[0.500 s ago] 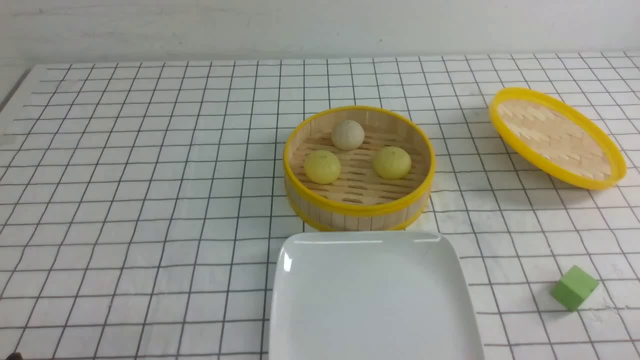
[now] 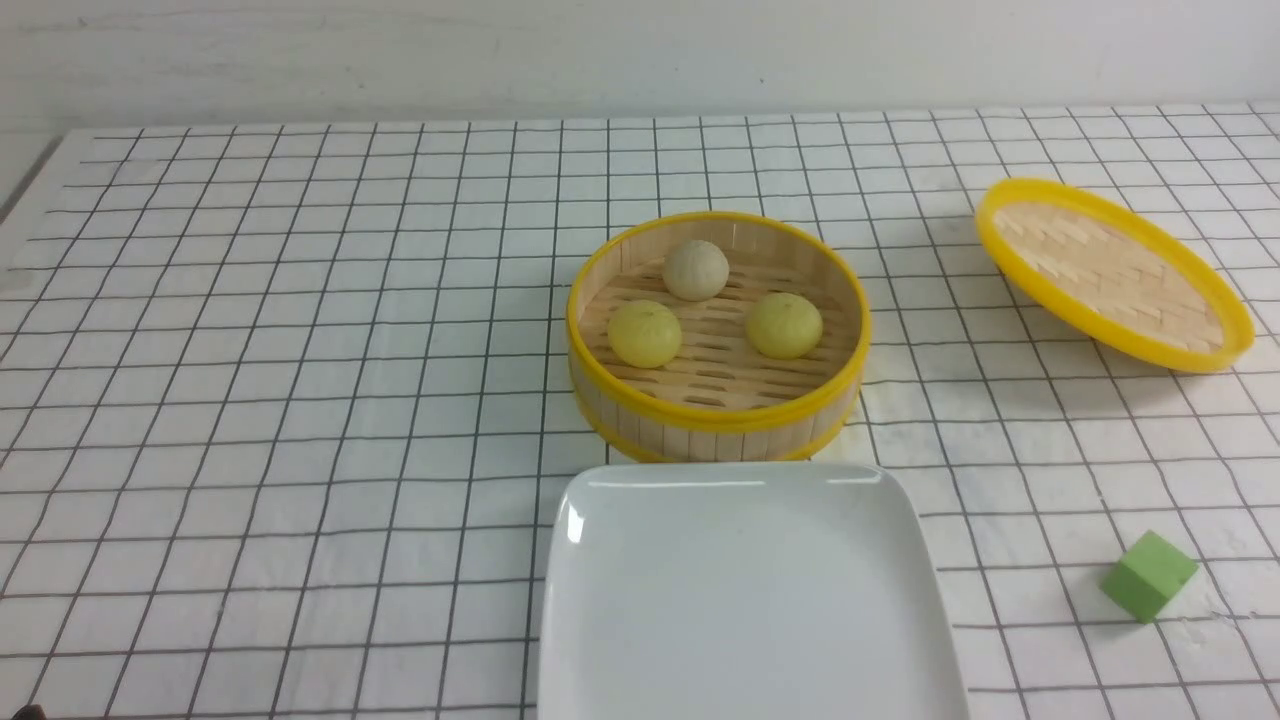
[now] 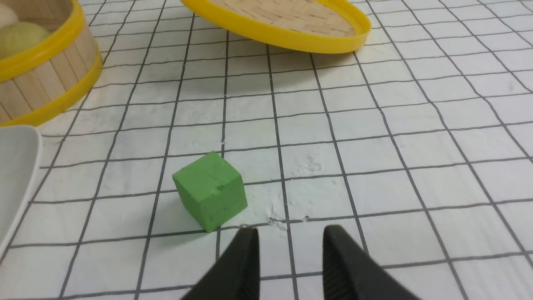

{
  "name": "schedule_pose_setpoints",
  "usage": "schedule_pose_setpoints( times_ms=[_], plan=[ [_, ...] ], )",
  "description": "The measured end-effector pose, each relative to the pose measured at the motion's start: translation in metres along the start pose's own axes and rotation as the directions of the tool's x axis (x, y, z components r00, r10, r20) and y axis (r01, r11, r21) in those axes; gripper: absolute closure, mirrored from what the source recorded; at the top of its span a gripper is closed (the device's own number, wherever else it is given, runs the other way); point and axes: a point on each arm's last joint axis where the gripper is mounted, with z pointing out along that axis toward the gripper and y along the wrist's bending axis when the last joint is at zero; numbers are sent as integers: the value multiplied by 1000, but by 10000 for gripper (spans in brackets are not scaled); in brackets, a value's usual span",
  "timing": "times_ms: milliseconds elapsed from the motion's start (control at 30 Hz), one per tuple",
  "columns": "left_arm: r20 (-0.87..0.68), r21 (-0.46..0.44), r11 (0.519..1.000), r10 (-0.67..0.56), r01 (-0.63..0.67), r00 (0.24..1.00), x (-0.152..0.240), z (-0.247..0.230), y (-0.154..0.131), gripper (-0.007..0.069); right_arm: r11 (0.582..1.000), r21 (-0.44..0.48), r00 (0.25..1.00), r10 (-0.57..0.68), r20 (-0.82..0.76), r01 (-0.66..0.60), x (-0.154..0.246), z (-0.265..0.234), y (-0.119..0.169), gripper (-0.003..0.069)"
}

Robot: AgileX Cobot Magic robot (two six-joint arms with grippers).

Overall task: Put the steamed buns into the plate on the white-black tablecloth.
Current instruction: 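Reach toward a bun in the bamboo steamer with the right gripper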

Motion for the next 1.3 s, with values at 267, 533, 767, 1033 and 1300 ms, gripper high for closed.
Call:
schedule_pose_setpoints(
  times_ms=[267, 533, 767, 1033, 1300],
  plan=[
    [0, 0, 1000, 0, 0, 1000, 0, 0, 0, 382, 1000, 0, 1000, 0, 0, 0, 0, 0, 0, 419],
    [0, 0, 1000, 0, 0, 1000, 0, 0, 0, 382, 1000, 0, 1000, 0, 0, 0, 0, 0, 0, 419],
    [0, 0, 1000, 0, 0, 1000, 0, 0, 0, 382, 1000, -1, 1000, 2, 0, -2, 0, 0, 0, 419],
    [-55, 152, 715, -683, 683, 728, -4, 0, -14, 382, 763, -139, 774, 630, -63, -631, -3, -1, 13, 419],
    [-168, 177, 272, -938, 946, 302, -9, -2, -19, 384, 583, -185, 606, 790, -99, -791, -7, -2, 17, 419]
  ],
)
